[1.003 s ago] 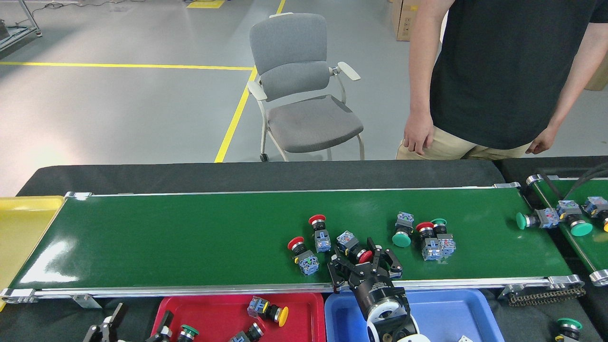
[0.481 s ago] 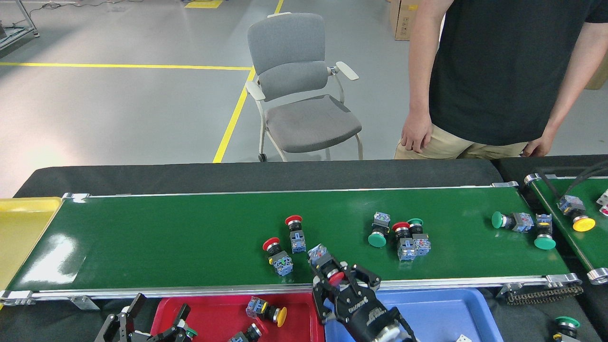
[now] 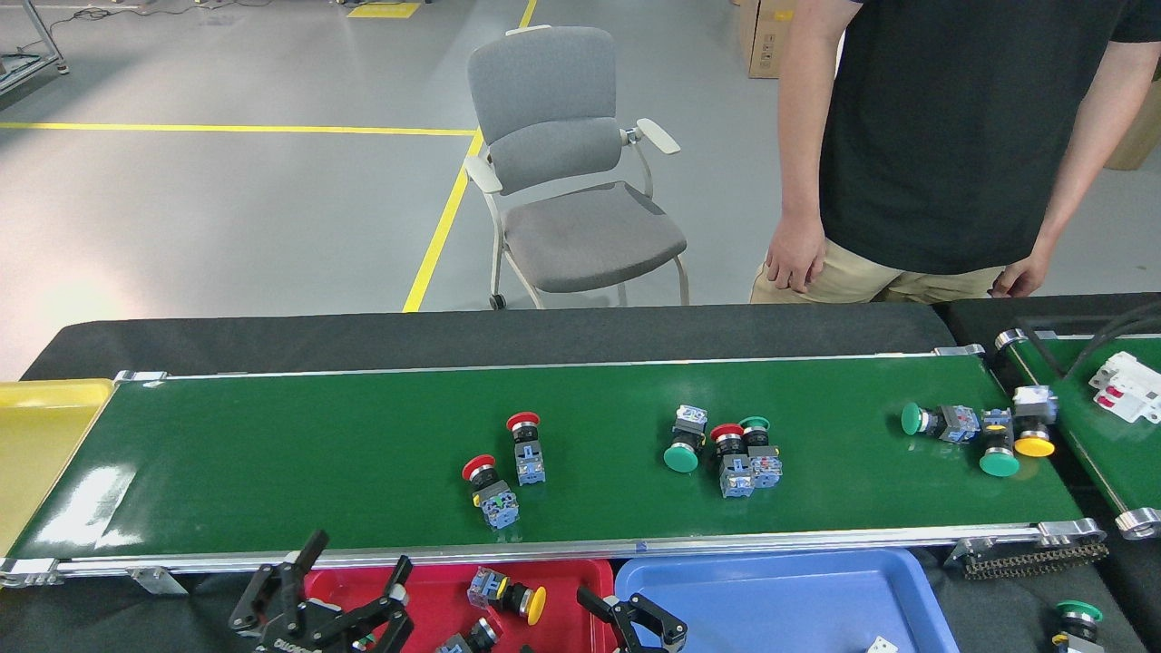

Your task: Pick switch part from conveyor to tray

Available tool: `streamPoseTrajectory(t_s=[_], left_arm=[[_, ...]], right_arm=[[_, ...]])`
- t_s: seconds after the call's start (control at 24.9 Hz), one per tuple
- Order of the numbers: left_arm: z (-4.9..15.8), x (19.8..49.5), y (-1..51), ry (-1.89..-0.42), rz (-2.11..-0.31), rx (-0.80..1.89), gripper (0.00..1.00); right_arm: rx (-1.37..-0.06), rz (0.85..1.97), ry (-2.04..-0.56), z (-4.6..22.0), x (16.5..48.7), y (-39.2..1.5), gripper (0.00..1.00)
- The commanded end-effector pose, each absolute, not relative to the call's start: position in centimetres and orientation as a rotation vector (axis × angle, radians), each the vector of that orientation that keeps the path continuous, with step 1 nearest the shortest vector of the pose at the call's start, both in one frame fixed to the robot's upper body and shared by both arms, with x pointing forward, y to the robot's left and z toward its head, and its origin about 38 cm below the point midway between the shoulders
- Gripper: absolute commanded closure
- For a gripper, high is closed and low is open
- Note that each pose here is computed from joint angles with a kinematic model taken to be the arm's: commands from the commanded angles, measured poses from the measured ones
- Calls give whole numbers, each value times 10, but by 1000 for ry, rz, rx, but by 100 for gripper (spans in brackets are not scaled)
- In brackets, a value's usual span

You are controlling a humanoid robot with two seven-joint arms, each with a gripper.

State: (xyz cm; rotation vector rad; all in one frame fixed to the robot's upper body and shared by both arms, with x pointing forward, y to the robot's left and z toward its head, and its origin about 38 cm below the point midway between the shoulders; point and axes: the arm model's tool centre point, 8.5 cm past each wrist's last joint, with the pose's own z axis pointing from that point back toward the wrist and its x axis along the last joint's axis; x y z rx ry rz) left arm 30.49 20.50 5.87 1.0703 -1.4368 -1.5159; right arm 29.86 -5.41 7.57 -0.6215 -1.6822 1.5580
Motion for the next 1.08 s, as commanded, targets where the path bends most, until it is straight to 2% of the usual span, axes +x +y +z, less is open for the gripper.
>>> streamPoseTrajectory(t_s=[0.0,0.08,0.2,0.28,0.36,0.48,0.64,0.68,0.72,0.76,0.8,0.84,0.92,1.04], left_arm=[[61,315,201,-1412,-1506,1108,0],[55,324,196,-1392,-1524,1086,0],[42,337,198,-1348,-1529,1060,0],[40,347,203,-1320,-1515,1077,0],[37,355,207,-1297,-1508,1082,0],[33,362,209,-1285,-1506,1074,0],[31,374,210,-1264,-1497,1075,1],[32,380,210,-1263,-1493,1078,4],[32,383,210,-1261,-1489,1079,10],[32,387,210,-1260,-1485,1083,29],[32,389,211,-1262,-1485,1084,54],[30,389,211,-1264,-1483,1074,74],[27,388,213,-1260,-1485,1066,85],[20,379,213,-1264,-1487,1055,92]], right_arm=[[-793,1387,-1597,95,327,-77,8],[-908,1248,-1465,96,342,-103,6],[-1078,1077,-1354,93,341,-137,4],[-1115,1082,-1302,76,327,-154,3],[-1097,1104,-1259,57,304,-159,3],[-1097,1110,-1239,43,283,-164,3],[-1093,1112,-1242,45,290,-161,3],[-1093,1117,-1250,48,299,-158,3],[-1087,1126,-1252,49,308,-155,3],[-1068,1145,-1252,49,319,-147,3],[-1039,1164,-1250,48,332,-135,3],[-1025,1181,-1254,49,344,-125,3],[-1008,1221,-1251,45,359,-111,3],[-989,1259,-1257,44,381,-90,3]])
